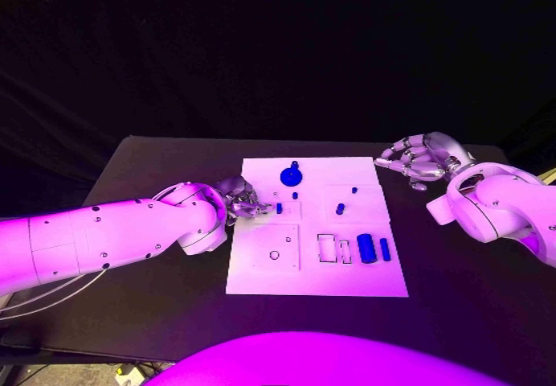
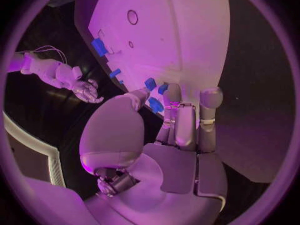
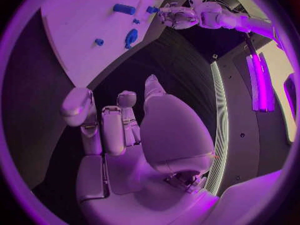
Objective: Assemble the parts on the task board
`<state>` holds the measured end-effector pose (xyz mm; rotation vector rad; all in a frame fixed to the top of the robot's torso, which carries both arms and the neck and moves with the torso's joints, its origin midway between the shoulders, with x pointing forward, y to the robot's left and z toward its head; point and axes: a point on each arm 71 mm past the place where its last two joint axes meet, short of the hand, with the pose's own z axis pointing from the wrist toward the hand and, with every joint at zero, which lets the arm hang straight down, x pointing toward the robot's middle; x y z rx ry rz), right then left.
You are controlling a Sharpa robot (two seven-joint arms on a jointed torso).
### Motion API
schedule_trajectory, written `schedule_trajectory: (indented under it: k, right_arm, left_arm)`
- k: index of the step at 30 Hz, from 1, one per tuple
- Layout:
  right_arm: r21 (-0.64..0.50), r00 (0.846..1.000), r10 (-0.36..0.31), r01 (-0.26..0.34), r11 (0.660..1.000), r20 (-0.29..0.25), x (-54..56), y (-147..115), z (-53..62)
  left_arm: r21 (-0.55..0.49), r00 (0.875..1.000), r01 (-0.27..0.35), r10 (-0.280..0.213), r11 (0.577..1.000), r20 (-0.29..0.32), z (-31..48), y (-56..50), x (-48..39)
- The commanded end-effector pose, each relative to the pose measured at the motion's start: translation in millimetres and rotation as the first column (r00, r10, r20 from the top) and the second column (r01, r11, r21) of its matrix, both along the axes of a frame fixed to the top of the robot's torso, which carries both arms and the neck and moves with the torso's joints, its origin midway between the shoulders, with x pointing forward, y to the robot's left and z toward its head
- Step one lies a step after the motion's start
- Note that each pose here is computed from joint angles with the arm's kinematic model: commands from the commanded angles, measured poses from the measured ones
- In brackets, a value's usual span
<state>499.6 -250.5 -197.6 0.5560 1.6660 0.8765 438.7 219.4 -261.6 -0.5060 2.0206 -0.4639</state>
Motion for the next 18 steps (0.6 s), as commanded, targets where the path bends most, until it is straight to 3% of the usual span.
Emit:
schedule_trajectory:
  k: [1, 18]
  right_arm:
    - [-0.001, 1.0, 0.002, -0.002, 1.0, 0.001, -0.4, 0.1, -0.1]
    - [0.0, 1.0, 0.003, -0.003, 1.0, 0.002, -0.6, 0.7, 0.0]
  left_arm:
    - [0.007, 1.0, 0.008, -0.008, 1.0, -0.007, -1.2, -1.0, 0.9]
    - [0.01, 1.0, 0.011, -0.01, 1.0, -0.015, -3.5, -3.4, 4.2]
